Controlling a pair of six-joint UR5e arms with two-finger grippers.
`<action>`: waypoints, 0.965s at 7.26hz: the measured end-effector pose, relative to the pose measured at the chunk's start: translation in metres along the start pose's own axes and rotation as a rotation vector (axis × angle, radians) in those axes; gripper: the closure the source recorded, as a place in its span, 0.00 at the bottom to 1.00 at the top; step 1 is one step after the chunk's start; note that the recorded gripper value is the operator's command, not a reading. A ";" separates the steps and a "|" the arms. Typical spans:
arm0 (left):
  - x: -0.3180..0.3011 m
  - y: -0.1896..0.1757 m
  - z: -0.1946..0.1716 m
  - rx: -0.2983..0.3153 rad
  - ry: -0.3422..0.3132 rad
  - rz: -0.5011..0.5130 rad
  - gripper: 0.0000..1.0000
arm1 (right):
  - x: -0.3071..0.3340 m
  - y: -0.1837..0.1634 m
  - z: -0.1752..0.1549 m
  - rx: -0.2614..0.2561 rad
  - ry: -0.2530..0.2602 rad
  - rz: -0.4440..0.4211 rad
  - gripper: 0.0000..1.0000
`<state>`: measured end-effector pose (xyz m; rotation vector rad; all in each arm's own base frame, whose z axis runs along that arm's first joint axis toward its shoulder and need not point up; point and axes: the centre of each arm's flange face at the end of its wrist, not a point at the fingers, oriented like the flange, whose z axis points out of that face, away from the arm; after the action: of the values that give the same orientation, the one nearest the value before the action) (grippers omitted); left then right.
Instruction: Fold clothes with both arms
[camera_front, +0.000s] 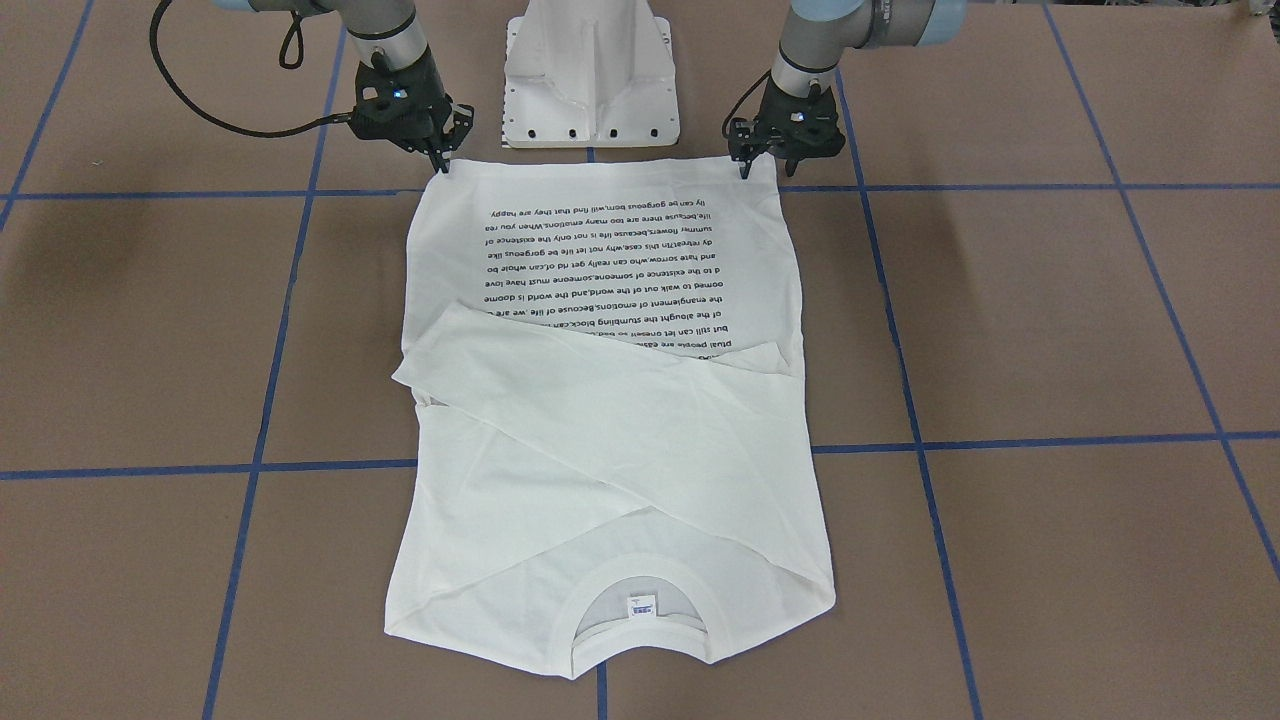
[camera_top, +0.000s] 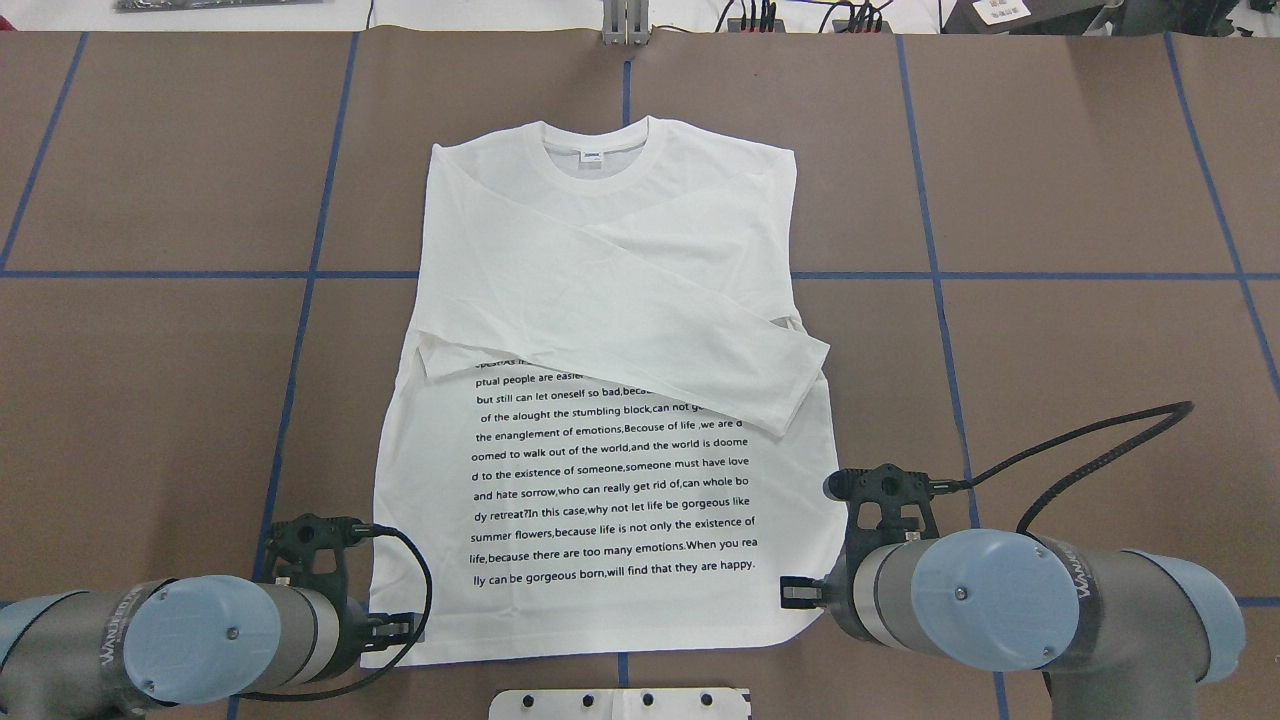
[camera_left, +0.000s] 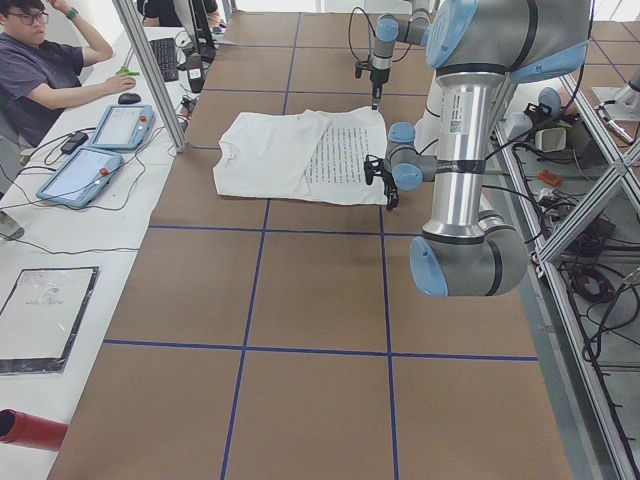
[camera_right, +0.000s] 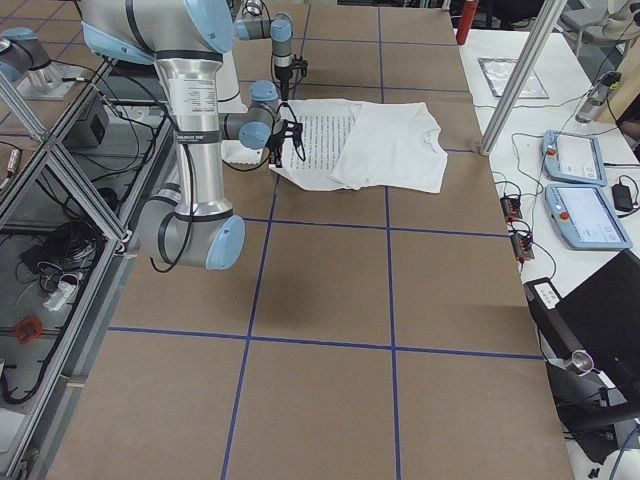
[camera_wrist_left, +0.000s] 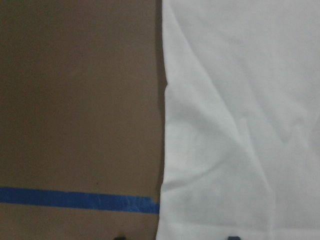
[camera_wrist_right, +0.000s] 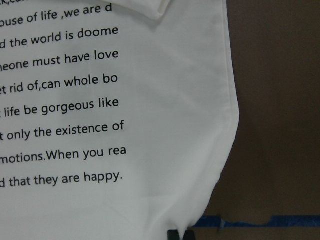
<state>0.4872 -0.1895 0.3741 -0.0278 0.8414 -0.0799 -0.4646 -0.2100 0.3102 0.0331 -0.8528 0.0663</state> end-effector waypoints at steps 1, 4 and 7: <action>0.001 0.000 -0.001 -0.001 0.002 0.000 0.33 | 0.000 0.000 0.000 0.000 0.000 0.000 1.00; 0.002 0.002 -0.001 -0.004 0.004 0.003 0.47 | 0.001 -0.001 0.001 0.001 0.003 0.001 1.00; 0.003 0.003 -0.001 -0.007 0.006 0.004 0.65 | 0.002 -0.001 0.001 0.000 0.004 0.001 1.00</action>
<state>0.4884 -0.1869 0.3712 -0.0327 0.8474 -0.0732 -0.4643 -0.2106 0.3121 0.0320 -0.8487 0.0674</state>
